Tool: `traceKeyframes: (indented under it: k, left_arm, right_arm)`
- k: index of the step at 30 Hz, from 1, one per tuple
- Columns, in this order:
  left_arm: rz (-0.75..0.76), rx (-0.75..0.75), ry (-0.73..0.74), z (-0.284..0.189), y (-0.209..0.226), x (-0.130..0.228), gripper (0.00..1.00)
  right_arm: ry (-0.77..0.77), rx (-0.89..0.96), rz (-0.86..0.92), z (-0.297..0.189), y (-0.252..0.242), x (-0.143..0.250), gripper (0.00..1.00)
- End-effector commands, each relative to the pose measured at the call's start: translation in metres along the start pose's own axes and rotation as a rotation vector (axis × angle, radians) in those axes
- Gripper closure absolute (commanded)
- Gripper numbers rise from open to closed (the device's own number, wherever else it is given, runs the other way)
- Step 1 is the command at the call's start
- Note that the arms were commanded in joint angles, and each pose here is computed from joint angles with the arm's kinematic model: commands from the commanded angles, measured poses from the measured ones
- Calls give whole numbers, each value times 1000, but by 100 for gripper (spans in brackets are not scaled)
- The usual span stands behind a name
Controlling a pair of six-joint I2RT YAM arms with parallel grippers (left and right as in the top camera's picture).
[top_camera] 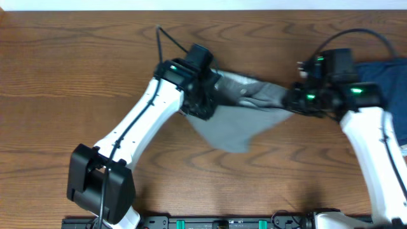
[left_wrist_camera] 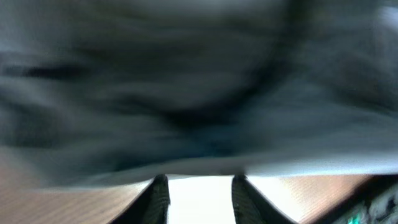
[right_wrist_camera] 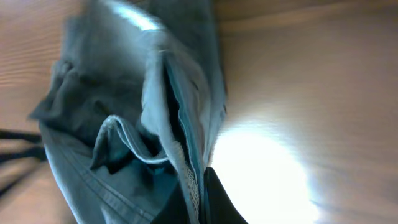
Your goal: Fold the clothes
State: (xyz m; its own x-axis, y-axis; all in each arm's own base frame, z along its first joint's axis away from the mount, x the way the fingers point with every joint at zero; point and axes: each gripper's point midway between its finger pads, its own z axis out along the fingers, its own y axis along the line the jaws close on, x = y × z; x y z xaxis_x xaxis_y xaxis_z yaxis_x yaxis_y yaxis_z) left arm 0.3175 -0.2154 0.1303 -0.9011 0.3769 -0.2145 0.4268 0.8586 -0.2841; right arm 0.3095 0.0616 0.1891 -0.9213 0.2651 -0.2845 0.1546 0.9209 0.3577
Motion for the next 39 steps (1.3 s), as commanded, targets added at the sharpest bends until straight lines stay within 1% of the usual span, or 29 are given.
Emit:
traceKeyframes:
  k: [1, 3, 4, 5, 9, 14, 16, 19, 23, 26, 34, 36, 38, 39]
  left_arm:
    - [-164, -18, -100, -21, 14, -21, 55]
    - [-229, -14, -123, -23, 18, -27, 49]
    - [-257, -12, -127, -23, 19, -28, 43]
    - [-275, -8, -125, -23, 18, -27, 40]
    - [-270, 76, -76, -18, 0, -18, 39]
    - [-274, 62, -2, -3, -2, 0, 39]
    - [-265, 57, 29, 7, 0, 7, 33]
    - [-245, 49, 83, 23, 5, 19, 30]
    - [-255, 39, 149, 42, 11, 32, 31]
    - [-257, 37, 167, 52, 14, 33, 31]
    - [-203, 67, 194, 67, -2, 35, 32]
    - [-185, 70, 193, 69, -8, 35, 37]
    - [-165, 73, 188, 71, -14, 34, 49]
    - [-157, 75, 184, 72, -17, 33, 54]
  right_arm:
    - [-62, 202, -29, -26, -44, -7, 99]
    - [-33, 224, -9, -30, -53, 1, 99]
    - [-16, 233, -7, -31, -57, 5, 99]
    - [-8, 237, -1, -31, -59, 6, 99]
    - [-13, 245, 5, -31, -62, 5, 99]
    - [-19, 243, 3, -31, -62, 3, 99]
    - [-19, 244, 4, -31, -62, 3, 99]
    - [-18, 244, 4, -31, -62, 4, 99]
    - [-18, 244, 4, -31, -62, 3, 99]
    - [-18, 243, 4, -31, -62, 3, 99]
    - [-18, 244, 4, -31, -62, 3, 99]
    - [-19, 244, 4, -31, -62, 3, 99]
    - [-19, 244, 4, -31, -62, 3, 99]
    - [-19, 244, 4, -31, -62, 3, 99]
